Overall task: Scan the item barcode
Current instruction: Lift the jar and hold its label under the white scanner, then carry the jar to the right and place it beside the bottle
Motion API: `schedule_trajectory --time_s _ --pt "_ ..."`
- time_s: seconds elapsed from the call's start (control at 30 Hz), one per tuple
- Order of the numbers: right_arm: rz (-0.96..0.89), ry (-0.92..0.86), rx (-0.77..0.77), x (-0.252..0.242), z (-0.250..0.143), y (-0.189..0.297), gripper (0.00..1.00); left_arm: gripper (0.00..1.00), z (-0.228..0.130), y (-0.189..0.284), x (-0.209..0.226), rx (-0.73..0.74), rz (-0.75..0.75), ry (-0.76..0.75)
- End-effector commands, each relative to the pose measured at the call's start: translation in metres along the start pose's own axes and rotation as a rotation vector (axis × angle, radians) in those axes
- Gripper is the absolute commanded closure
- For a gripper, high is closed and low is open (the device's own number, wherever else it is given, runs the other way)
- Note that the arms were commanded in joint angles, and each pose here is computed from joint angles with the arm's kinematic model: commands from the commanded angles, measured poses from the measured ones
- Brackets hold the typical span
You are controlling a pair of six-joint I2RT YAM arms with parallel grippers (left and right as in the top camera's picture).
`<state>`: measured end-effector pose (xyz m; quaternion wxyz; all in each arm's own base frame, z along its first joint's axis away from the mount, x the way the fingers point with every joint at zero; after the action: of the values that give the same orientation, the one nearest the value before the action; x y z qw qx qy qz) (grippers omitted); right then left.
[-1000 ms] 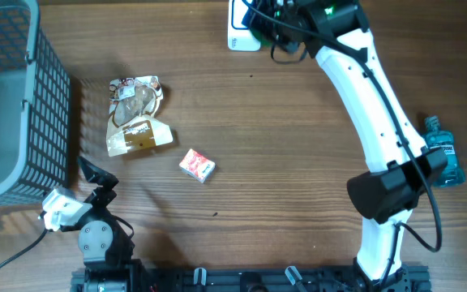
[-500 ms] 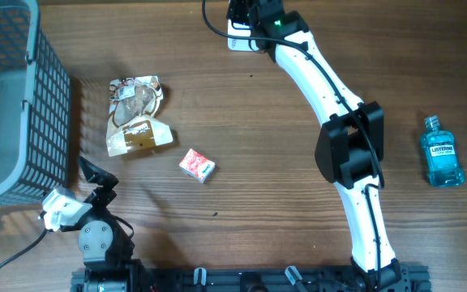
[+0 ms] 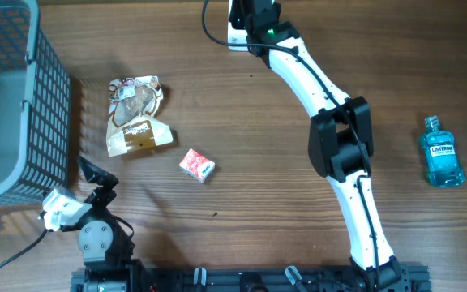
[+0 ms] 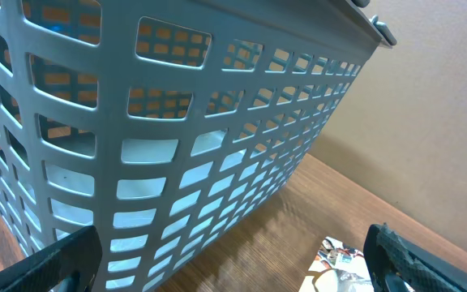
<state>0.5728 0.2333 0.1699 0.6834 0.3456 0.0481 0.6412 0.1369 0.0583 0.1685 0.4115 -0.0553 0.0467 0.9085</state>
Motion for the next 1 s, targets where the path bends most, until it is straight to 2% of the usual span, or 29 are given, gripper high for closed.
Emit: schedule_trajectory --time_s 0.0,0.27,0.5,0.63,0.73,0.83,0.9,0.97 --pt "-0.008 0.012 -0.034 0.002 0.005 0.001 0.45 0.0 0.0 0.0 0.001 -0.001 0.011 -0.001" --pt "-0.028 0.024 -0.006 0.001 0.006 0.008 0.45 0.0 0.0 0.0 0.001 -0.001 0.011 -0.001" --pt "-0.035 0.023 -0.007 0.013 0.065 0.091 0.46 0.0 0.0 0.0 0.001 -0.001 0.011 -0.001" --pt "-0.298 -0.066 -0.013 -0.02 0.095 0.168 0.46 0.0 0.0 0.0 0.001 -0.001 0.011 -0.001" --pt "-0.49 -0.161 0.057 -0.06 0.099 0.207 0.45 0.0 0.0 0.0 0.001 -0.001 0.011 -0.001" --pt "-0.795 -0.374 0.176 -0.122 0.09 0.233 0.46 0.0 0.0 0.0 0.001 -0.001 0.011 -0.001" --pt "-0.845 -0.438 0.299 -0.152 0.085 0.227 0.45 0.0 0.0 0.0 0.001 -0.001 0.011 -0.001" --pt "-0.896 -0.54 0.353 -0.182 0.083 0.219 0.44 0.0 0.0 0.0 0.001 -0.001 0.011 -0.001"
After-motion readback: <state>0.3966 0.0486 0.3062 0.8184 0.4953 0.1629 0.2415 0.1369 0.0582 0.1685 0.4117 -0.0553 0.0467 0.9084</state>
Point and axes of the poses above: each gripper's point midway between its finger pads, its own y axis back along the fingers, its own x axis along the line the jaws close on, z = x × y, the point moved 9 cm from there along y, back along the fingers, and after that the axes turned 11 degrees about -y, right-handed, at the moved point
